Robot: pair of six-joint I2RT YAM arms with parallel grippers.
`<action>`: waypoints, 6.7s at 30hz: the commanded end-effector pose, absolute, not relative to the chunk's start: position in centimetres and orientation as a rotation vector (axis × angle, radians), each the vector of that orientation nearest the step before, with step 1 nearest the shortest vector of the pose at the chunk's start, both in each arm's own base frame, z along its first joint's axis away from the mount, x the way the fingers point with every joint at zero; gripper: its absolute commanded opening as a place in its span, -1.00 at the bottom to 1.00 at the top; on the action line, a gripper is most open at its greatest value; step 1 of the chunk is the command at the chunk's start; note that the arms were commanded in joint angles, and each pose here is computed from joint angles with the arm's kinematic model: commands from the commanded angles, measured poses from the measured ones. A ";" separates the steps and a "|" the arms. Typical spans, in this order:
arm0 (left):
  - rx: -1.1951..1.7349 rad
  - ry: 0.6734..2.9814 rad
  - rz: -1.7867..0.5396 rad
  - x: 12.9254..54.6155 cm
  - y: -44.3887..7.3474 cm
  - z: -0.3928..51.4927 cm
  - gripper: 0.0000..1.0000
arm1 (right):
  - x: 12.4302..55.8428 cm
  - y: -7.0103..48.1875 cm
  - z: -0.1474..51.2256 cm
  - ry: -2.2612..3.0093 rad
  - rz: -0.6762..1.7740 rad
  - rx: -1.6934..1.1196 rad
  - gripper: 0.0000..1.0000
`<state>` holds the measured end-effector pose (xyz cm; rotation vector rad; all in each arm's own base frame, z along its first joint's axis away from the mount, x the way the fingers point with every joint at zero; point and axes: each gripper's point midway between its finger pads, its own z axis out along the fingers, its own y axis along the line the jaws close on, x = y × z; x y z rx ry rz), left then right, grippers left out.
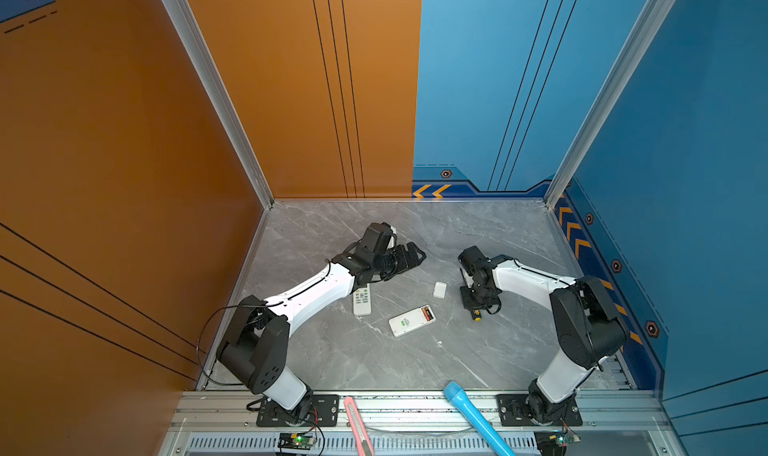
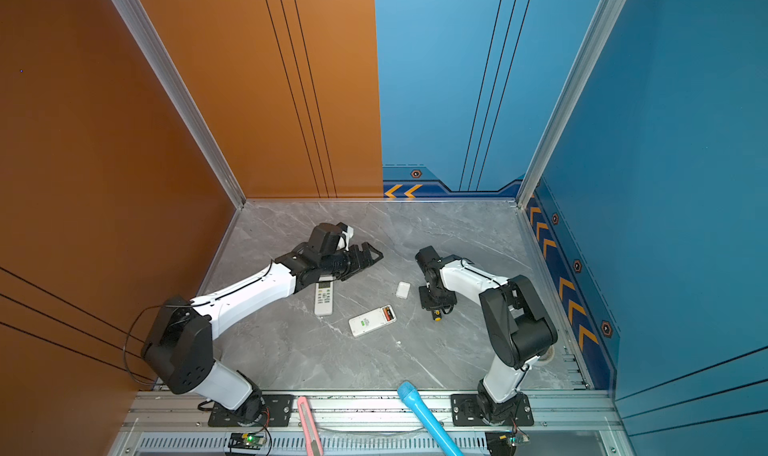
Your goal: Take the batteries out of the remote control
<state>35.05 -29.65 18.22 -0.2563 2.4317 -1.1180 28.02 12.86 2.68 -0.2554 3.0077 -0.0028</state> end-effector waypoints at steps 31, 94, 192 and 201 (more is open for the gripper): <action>-0.626 2.164 -1.691 36.5 -37.7 23.4 0.20 | 26.5 16.4 18.1 2.553 0.048 -0.811 -1.00; -1.400 1.624 -2.267 37.7 -33.7 20.5 -1.00 | 30.8 20.1 23.8 2.656 0.739 -0.686 0.56; 1.224 2.841 -0.205 21.4 -24.8 1.7 0.34 | 16.9 21.2 13.5 3.140 0.422 -0.241 -1.00; 1.212 2.817 -0.206 21.4 -25.3 2.0 0.08 | 17.1 21.7 13.3 3.153 0.425 -0.256 -1.00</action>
